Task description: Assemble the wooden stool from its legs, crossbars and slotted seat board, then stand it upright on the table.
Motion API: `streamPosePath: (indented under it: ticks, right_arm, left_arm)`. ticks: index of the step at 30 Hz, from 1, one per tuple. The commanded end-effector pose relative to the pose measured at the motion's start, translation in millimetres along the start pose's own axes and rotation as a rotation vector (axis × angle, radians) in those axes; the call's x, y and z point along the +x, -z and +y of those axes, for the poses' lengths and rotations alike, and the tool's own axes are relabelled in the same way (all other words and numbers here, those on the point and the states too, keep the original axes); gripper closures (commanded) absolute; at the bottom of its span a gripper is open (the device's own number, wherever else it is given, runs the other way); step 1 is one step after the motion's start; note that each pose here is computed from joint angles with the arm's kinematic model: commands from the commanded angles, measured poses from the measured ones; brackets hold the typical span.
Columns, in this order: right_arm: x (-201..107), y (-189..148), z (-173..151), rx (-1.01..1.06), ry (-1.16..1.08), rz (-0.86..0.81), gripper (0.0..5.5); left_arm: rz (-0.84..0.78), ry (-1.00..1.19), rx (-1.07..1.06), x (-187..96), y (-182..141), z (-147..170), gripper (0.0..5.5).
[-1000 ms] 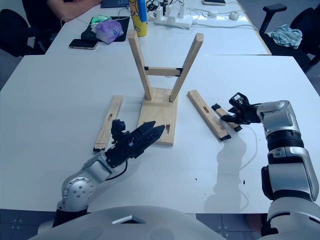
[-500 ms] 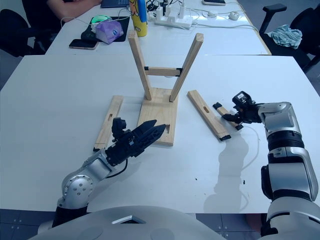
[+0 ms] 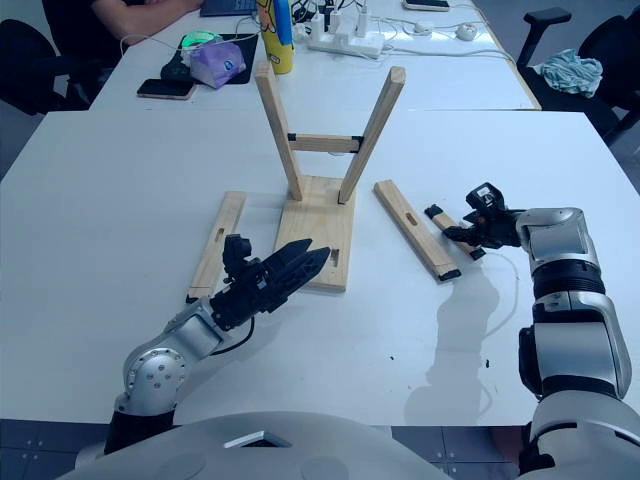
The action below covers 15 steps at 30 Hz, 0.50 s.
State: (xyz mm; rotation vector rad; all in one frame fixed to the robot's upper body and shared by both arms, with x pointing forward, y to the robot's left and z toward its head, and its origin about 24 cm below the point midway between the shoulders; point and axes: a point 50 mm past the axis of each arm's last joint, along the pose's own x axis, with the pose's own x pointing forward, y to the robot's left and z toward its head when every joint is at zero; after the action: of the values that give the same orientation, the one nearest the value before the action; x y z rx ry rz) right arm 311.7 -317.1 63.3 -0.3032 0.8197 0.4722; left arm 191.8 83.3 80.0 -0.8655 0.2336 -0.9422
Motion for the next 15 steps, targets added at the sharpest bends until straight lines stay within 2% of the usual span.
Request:
streamPosePath:
  ticks: [1,6,10,13,15]
  right_arm:
    - [15.7,34.2,17.3,0.058,-0.086,0.133,3.39]
    - [17.3,34.9,20.8,0.056,-0.104,0.114,4.14]
    - [19.9,35.5,25.4,0.062,-0.096,0.063,4.17]
    - [22.6,23.6,30.5,0.076,-0.081,-0.070,4.17]
    - [21.1,4.2,32.3,0.089,-0.050,-0.211,4.17]
  left_arm:
    - [0.015,-0.002,0.011,0.4,-3.1,1.8,0.54]
    - [0.003,-0.036,0.035,0.1,-7.9,6.5,0.54]
    - [0.000,-0.063,0.064,-0.7,-13.2,13.2,0.54]
    - [-0.003,-0.063,0.078,-0.9,-18.5,15.8,0.54]
    - [0.001,-0.067,0.091,-0.3,-21.8,17.4,0.54]
